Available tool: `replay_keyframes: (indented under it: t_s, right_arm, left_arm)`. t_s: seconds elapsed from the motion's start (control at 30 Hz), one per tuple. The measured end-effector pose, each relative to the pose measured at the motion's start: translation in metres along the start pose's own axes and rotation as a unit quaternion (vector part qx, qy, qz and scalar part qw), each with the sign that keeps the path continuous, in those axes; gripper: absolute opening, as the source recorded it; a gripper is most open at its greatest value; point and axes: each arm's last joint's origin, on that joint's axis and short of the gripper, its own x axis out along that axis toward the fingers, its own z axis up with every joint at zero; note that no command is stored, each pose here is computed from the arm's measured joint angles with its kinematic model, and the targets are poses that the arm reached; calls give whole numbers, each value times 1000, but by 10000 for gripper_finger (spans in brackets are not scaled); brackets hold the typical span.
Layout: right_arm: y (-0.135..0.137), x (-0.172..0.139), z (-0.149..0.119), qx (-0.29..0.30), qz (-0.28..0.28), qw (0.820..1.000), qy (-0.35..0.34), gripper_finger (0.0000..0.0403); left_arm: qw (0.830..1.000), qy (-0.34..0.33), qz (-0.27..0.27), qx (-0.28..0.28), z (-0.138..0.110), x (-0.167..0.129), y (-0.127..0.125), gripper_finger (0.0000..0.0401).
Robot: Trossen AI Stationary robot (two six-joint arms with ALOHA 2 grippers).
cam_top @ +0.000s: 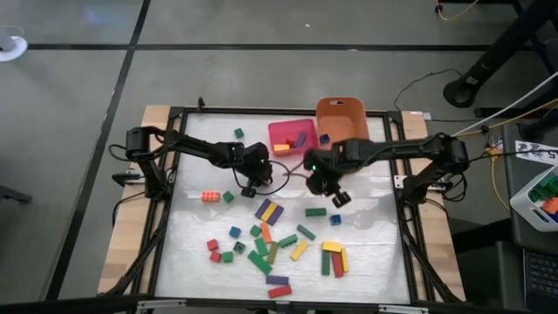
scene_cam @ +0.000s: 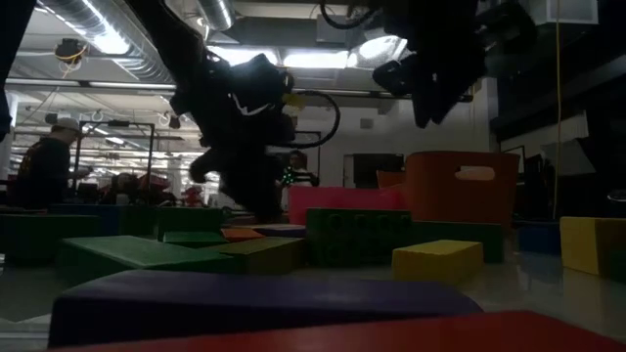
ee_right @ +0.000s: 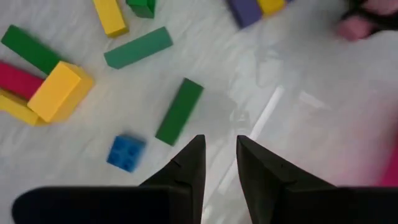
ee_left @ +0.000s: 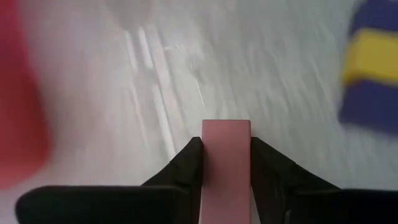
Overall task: Sort blocks by size
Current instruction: Put the large pink block into the pink bin, then put the large green block into the pink bin
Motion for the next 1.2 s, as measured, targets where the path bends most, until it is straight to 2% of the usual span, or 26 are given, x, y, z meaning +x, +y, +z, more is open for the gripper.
replay_keyframes:
  t_s: [0.2,0.37,0.53,0.67,0.9,1.07,1.2]
  right_arm:
    - [28,31,2,-3,-18,1000,13,92]
    - [42,44,5,-15,-15,1000,2,92]
    - [43,49,5,21,-18,1000,-9,92]
    - [44,55,-2,33,-16,999,1,92]
    - [43,64,-9,43,-56,997,13,92]
    - [42,65,-9,43,-66,997,14,92]
    - [41,64,-8,42,-80,996,10,92]
  left_arm:
    - [994,-92,14,-61,17,-2,7,84]
    - [977,-184,35,-104,32,-8,17,92]
    - [960,-238,69,-128,43,-19,39,90]
    - [952,-249,113,-135,47,-28,60,94]
    - [951,-226,196,-82,40,-37,84,118]
    - [942,-206,243,-108,34,-39,93,138]
    - [939,-207,246,-122,32,-40,96,165]
